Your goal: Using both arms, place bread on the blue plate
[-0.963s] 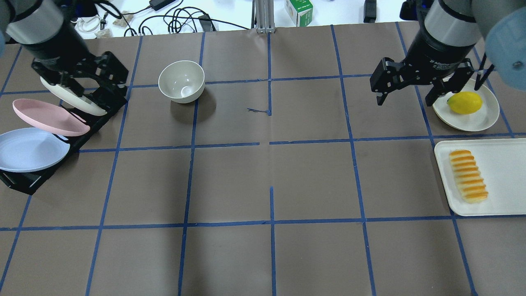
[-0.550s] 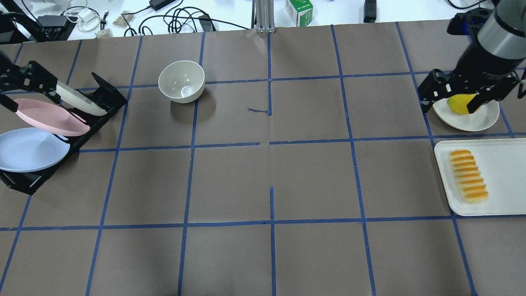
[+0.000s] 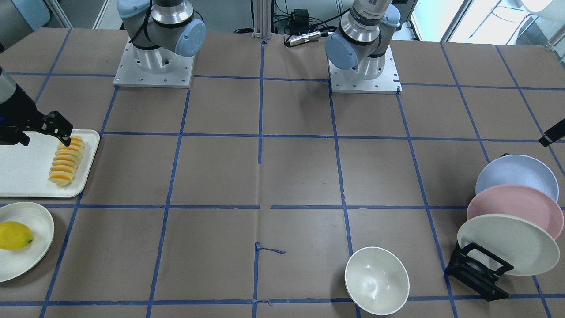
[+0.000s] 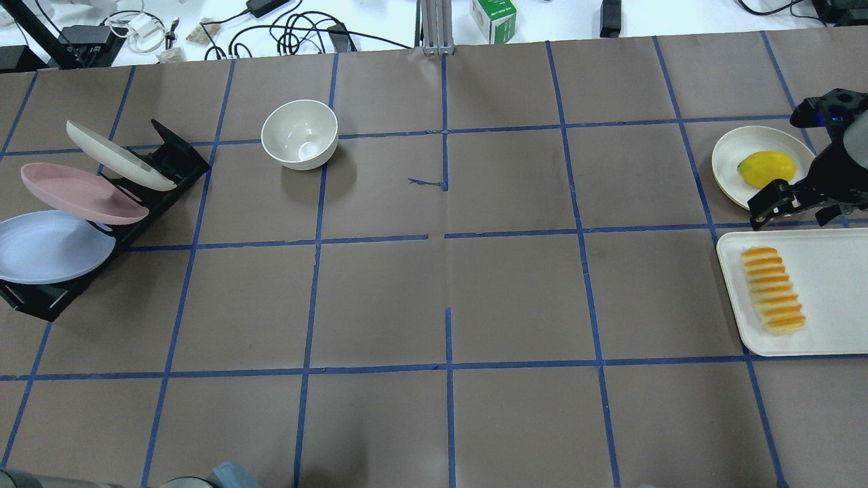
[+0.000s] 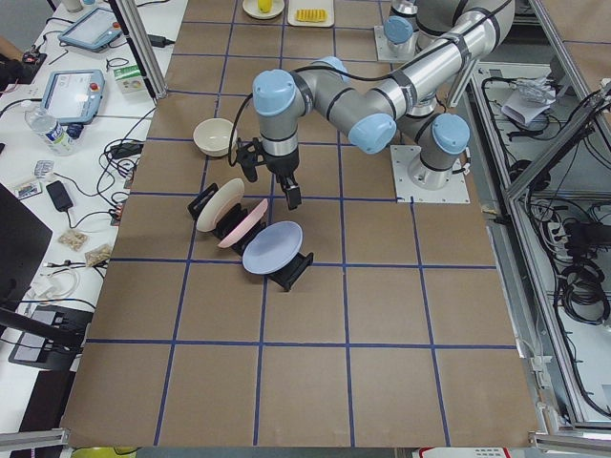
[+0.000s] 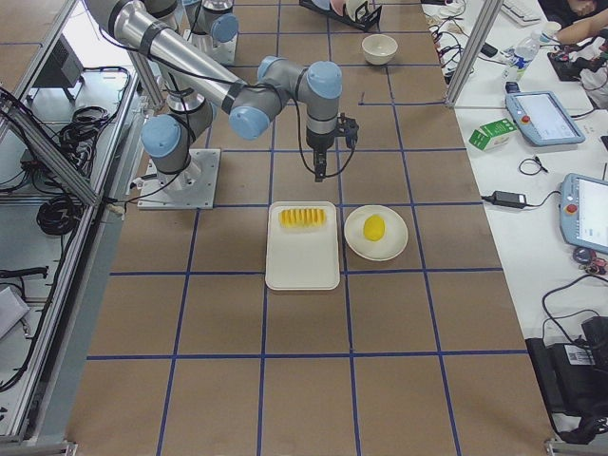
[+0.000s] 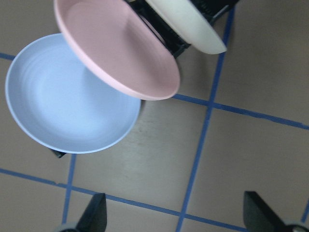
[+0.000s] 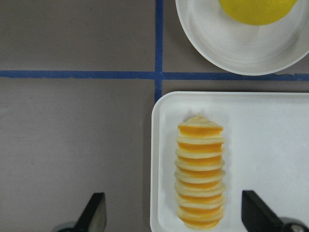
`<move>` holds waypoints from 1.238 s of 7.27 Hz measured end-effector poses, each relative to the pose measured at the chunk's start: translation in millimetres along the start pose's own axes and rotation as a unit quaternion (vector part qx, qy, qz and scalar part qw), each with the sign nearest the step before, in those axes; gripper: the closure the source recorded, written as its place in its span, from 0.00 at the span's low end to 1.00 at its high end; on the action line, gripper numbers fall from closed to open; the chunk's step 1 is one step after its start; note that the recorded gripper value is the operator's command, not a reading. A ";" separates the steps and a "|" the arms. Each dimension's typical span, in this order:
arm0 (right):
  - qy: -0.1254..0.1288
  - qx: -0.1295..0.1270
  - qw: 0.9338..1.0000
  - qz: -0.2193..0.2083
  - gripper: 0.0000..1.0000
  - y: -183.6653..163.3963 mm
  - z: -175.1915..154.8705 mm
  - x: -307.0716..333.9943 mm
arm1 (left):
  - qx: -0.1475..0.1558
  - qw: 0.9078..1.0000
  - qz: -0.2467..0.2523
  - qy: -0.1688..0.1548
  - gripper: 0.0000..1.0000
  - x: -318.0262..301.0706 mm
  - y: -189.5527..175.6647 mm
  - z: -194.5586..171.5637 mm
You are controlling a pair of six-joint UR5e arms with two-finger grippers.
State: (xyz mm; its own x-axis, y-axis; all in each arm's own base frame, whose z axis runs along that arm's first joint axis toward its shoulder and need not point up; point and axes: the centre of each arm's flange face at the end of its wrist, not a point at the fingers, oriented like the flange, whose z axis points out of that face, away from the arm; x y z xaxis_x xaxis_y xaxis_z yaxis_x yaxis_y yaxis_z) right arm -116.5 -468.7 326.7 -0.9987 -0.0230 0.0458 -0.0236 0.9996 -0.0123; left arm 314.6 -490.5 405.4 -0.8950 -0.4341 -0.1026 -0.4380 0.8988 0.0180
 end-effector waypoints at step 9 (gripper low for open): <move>-0.009 -0.094 0.995 0.044 0.14 4.7 139.8 55.2 | -0.050 0.995 -0.080 -0.011 0.81 -41.8 -52.0 134.5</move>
State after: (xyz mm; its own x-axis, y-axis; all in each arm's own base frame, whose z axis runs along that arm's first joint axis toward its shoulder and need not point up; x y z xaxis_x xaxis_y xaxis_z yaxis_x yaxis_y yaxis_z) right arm -178.1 -467.1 189.6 -0.9972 0.0661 0.0357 0.0713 0.9827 0.1708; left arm 386.1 -510.9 275.0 -0.8116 -0.5686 -0.1342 -0.5819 0.8073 0.0985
